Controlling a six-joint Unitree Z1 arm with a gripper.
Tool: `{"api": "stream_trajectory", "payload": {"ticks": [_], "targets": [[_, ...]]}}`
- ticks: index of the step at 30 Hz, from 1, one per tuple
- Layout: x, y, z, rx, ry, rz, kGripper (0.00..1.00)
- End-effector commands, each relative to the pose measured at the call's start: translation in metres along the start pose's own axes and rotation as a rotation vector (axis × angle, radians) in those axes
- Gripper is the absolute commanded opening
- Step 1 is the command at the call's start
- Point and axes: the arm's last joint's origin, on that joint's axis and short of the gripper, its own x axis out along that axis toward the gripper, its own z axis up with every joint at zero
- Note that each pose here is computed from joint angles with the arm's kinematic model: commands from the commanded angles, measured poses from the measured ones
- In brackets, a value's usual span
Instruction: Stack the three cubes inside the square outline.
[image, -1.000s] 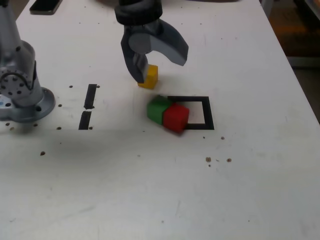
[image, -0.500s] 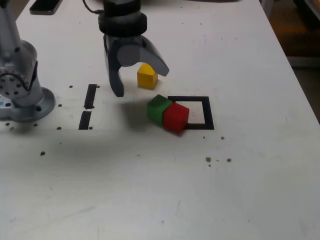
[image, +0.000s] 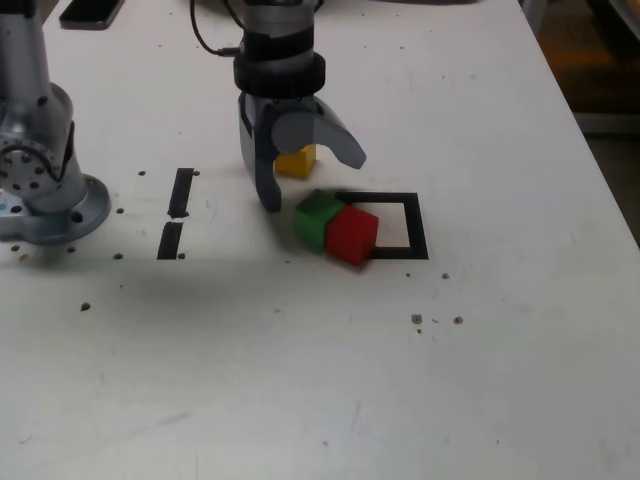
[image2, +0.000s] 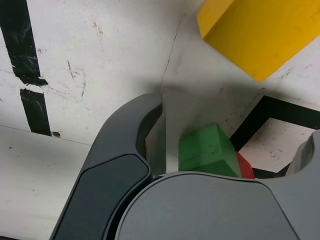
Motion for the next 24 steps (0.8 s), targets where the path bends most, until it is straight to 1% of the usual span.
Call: {"api": "stream_trajectory", "payload": {"ticks": [1,11,17,24], "targets": [[0.005,0.001,0.002,-0.003,0.014,-0.007,0.94],[0.018,0.003,0.0,0.008,0.034,-0.013,0.93],[0.023,0.003,-0.006,0.017,0.059,-0.026,0.92],[0.025,-0.002,-0.007,0.039,0.067,-0.043,0.88]]}}
